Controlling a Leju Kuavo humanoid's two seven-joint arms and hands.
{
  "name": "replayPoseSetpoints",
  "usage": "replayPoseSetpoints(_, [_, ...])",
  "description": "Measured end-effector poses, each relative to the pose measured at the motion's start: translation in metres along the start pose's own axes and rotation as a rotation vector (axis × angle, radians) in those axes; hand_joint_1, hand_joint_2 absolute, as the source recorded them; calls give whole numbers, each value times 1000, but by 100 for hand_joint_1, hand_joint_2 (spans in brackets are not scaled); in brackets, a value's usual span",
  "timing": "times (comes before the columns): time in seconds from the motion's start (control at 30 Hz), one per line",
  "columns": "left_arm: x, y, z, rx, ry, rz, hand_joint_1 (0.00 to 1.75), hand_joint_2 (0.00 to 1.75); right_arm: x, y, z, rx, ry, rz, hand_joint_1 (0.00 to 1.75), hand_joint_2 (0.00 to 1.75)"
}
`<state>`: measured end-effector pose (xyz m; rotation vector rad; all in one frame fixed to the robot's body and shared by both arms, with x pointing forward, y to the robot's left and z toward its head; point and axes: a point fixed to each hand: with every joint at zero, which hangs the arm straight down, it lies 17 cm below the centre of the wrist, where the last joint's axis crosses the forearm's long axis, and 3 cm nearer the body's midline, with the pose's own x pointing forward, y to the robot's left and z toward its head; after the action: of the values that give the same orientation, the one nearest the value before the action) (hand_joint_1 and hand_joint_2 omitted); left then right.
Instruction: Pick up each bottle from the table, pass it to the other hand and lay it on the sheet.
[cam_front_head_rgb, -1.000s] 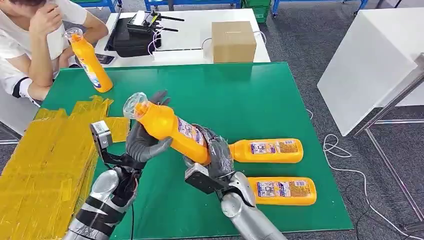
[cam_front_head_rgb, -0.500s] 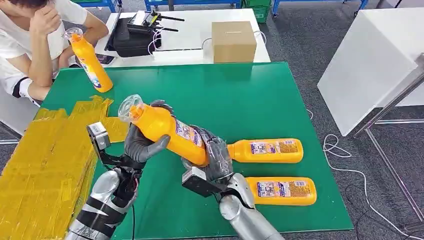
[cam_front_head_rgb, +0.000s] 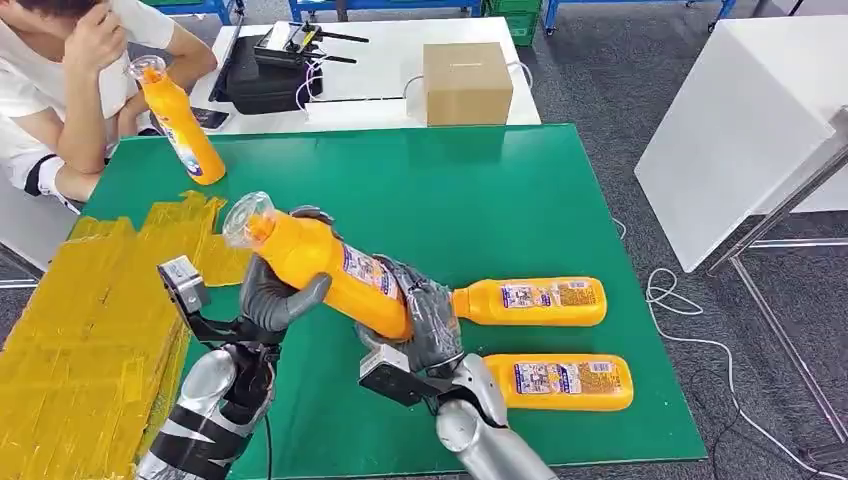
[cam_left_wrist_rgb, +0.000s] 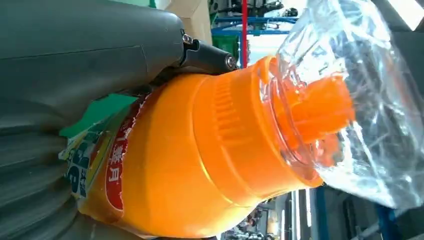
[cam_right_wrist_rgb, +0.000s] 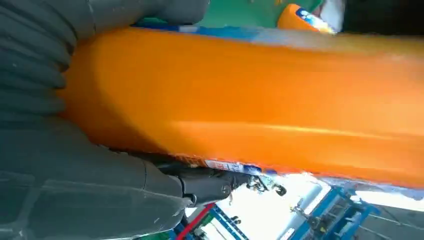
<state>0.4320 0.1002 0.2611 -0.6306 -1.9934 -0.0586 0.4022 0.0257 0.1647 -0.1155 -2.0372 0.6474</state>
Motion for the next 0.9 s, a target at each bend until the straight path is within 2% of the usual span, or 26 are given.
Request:
replayPoseSetpoints(0.13, [13,40,5,170,-75,-367,175,175,18,-24,7,-92,-49,15,0,175])
replayPoseSetpoints(0.2, [33,57,11,258,-148,-641,175,175,27,-46,13,-137,-71,-5,0,175])
replayPoseSetpoints(0.27, [51,71,16,315,-199,-827,175,175,38,-70,16,-173,-91,-47,0,175])
replayPoseSetpoints(0.4, [69,92,21,373,-229,-943,175,175,54,-108,19,-224,-133,-66,0,175])
replayPoseSetpoints(0.43, [71,94,21,375,-231,-949,175,175,56,-112,19,-230,-140,-67,0,0])
replayPoseSetpoints(0.47, [72,94,21,376,-234,-958,175,175,59,-116,20,-235,-146,-69,0,0])
replayPoseSetpoints(0.5, [73,96,22,383,-237,-979,175,175,61,-119,22,-237,-151,-81,0,175])
replayPoseSetpoints(0.7, [88,117,26,432,-247,-1222,175,175,67,-147,31,-246,-190,-188,0,175])
replayPoseSetpoints(0.8, [85,128,26,390,-212,-1548,175,175,69,-164,37,-279,-203,-187,0,175])
replayPoseSetpoints(0.9, [73,153,30,322,-130,-1842,175,175,64,-187,45,-333,-200,-157,0,175])
